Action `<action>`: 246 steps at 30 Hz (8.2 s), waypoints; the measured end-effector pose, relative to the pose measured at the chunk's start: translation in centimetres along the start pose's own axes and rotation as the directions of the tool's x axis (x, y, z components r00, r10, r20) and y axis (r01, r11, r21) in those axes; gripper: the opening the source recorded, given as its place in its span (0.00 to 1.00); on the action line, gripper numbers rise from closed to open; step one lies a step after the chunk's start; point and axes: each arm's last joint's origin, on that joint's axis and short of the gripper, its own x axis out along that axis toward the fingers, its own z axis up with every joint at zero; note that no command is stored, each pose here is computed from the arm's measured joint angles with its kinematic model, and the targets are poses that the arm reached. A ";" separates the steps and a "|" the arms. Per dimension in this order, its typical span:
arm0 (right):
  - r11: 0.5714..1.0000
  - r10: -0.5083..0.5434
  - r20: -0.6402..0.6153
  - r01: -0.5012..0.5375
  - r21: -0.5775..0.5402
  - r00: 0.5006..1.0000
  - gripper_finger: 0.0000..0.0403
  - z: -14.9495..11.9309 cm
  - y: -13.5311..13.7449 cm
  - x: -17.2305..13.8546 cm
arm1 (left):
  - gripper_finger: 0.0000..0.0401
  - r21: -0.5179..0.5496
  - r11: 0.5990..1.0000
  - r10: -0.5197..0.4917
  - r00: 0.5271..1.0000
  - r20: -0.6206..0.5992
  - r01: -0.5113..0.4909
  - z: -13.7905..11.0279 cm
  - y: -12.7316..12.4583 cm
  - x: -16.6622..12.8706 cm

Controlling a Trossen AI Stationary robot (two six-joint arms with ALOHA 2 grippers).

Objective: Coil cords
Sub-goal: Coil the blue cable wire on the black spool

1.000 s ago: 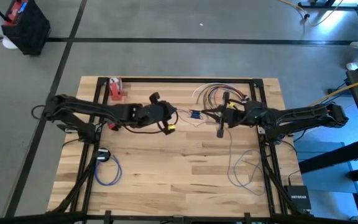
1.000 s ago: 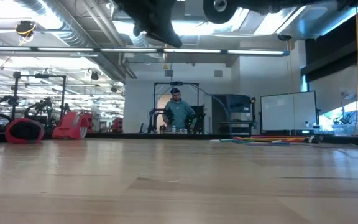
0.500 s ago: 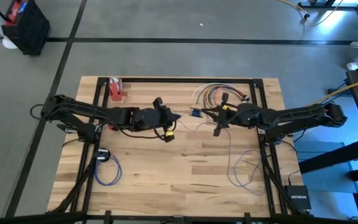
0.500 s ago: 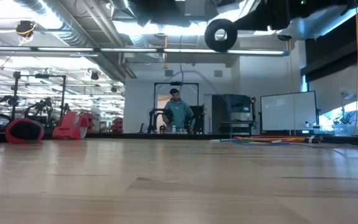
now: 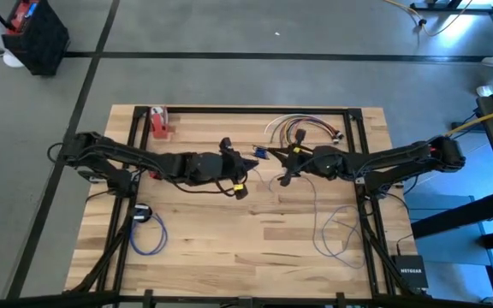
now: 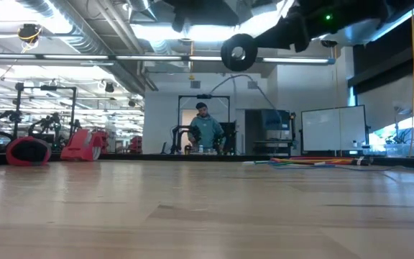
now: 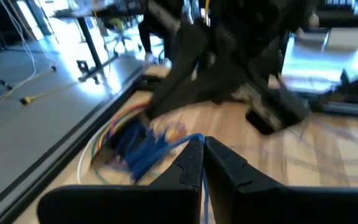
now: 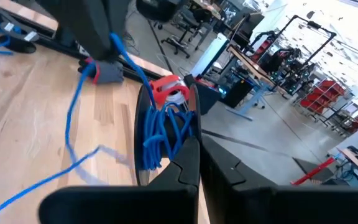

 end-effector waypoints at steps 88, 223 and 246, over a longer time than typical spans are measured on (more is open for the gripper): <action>0.973 -0.162 0.473 0.061 0.222 0.866 0.02 19.7 -15.3 -10.0 | 0.02 0.148 0.988 0.076 0.965 -0.251 -0.039 -5.0 0.6 3.4; 0.917 -0.002 0.651 -0.259 0.305 0.759 0.02 -1.8 -2.9 -4.4 | 0.31 -0.087 0.939 -0.305 0.923 0.236 0.333 -3.7 -2.1 10.4; 0.942 0.045 0.592 -0.231 0.243 0.805 0.02 -2.0 -2.6 -3.9 | 0.01 0.140 0.988 0.089 0.972 -0.216 -0.060 -0.5 1.0 2.1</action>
